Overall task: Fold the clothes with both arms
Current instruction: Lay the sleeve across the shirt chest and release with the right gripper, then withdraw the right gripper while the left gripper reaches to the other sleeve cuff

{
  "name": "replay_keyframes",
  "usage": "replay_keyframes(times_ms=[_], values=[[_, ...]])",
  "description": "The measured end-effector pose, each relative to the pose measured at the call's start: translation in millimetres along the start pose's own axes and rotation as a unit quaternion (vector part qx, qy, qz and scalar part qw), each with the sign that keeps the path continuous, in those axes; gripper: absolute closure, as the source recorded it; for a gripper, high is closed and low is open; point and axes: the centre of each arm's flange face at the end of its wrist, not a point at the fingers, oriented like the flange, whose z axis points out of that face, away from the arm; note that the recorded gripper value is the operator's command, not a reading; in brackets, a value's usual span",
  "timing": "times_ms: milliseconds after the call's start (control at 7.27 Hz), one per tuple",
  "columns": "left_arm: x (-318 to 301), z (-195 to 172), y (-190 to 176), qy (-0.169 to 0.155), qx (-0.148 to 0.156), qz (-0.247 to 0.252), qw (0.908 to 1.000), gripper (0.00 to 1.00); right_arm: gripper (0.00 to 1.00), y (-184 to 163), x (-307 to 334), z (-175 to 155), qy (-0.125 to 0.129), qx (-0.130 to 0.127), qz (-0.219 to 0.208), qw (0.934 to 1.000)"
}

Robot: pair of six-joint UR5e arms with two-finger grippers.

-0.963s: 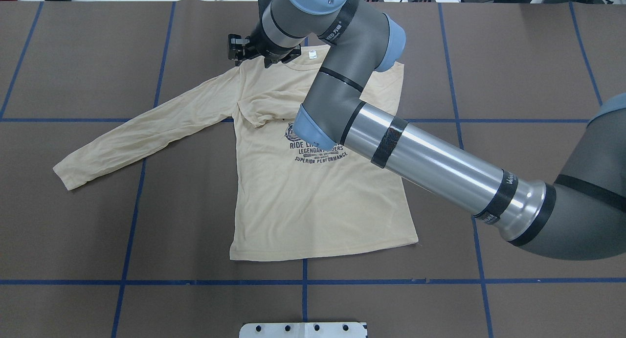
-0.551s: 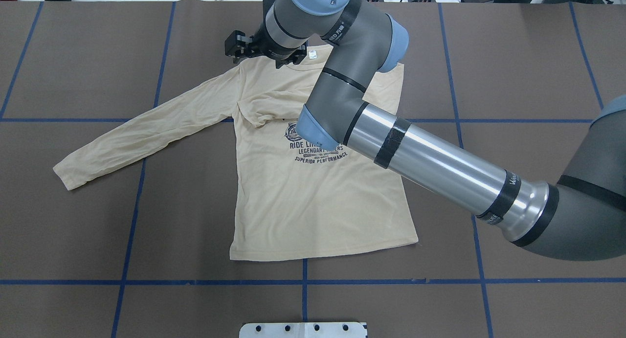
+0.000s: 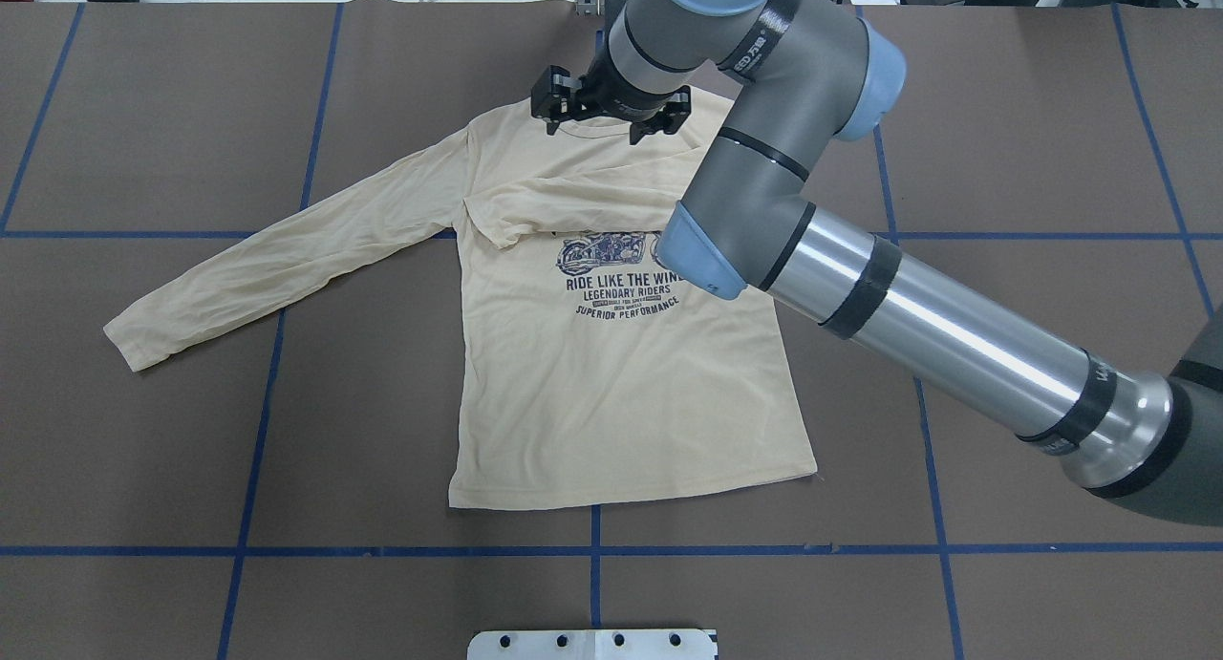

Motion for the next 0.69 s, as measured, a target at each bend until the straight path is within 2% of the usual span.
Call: replay_keyframes(times_ms=[138, 275, 413, 688], values=[[25.0, 23.2, 15.9, -0.015, 0.004, -0.022, 0.9996, 0.01, 0.0, 6.5, 19.7, -23.9, 0.039, -0.018, -0.016, 0.9989], [47.1, 49.6, 35.8, -0.03, 0.005, -0.046, 0.9985, 0.01, 0.0, 13.2, 50.3, -47.1, 0.066, -0.031, -0.033, 0.9968], [59.8, 73.5, 58.8, -0.041, 0.004, -0.061, 0.9973, 0.01, 0.0, 18.0, 93.7, -68.9, 0.077, -0.044, -0.046, 0.995], [42.3, 110.6, 104.4, -0.039, 0.007, -0.074, 0.9965, 0.02, 0.0, 31.7, 190.7, -111.1, 0.073, -0.068, -0.065, 0.9929]])
